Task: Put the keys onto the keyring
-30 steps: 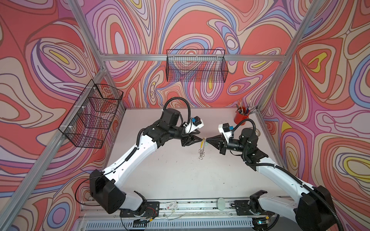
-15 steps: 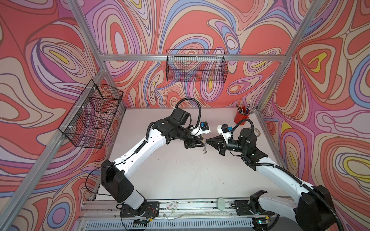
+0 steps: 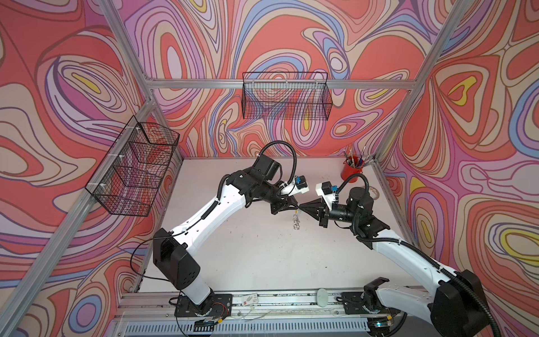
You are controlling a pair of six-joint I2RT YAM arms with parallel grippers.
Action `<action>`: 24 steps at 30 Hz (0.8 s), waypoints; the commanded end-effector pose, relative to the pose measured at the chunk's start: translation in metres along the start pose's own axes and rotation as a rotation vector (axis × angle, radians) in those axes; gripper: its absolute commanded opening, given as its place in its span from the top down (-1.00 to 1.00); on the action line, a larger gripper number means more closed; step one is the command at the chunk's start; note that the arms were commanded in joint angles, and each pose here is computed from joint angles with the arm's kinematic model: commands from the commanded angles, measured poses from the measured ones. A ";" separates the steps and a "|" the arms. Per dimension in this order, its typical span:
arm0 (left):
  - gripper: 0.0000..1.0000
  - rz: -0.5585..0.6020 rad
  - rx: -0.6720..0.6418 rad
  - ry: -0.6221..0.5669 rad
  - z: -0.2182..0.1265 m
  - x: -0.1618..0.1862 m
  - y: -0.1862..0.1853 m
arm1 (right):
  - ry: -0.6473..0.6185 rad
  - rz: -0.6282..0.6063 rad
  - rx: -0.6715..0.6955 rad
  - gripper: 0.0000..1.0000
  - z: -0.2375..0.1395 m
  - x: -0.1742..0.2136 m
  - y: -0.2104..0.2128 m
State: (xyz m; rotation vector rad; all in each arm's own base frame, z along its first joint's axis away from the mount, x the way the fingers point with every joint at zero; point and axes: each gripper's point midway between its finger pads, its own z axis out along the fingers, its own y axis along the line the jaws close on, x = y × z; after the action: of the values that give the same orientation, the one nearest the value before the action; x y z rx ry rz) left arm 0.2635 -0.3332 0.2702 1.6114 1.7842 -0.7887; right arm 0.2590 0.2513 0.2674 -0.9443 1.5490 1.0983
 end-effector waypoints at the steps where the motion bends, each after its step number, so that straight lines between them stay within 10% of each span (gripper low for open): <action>1: 0.80 0.012 0.013 0.006 0.000 -0.003 -0.002 | -0.016 -0.047 -0.004 1.00 0.001 -0.012 0.002; 8: 1.00 -0.038 -0.059 -0.058 -0.001 -0.013 0.012 | 0.004 -0.022 0.031 1.00 0.001 -0.011 -0.004; 13: 1.00 -0.069 -0.114 -0.156 -0.020 -0.020 0.024 | -0.012 -0.016 0.101 0.49 -0.006 -0.026 -0.008; 24: 1.00 -0.071 -0.155 -0.359 -0.040 -0.025 0.016 | -0.004 0.059 0.253 0.27 -0.011 -0.028 -0.037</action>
State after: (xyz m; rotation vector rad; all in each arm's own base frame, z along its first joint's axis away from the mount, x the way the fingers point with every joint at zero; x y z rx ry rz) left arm 0.2784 -0.3130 0.2885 1.2865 1.7306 -0.8509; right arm 0.2820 0.2341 0.2933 -0.7799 1.6148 0.9421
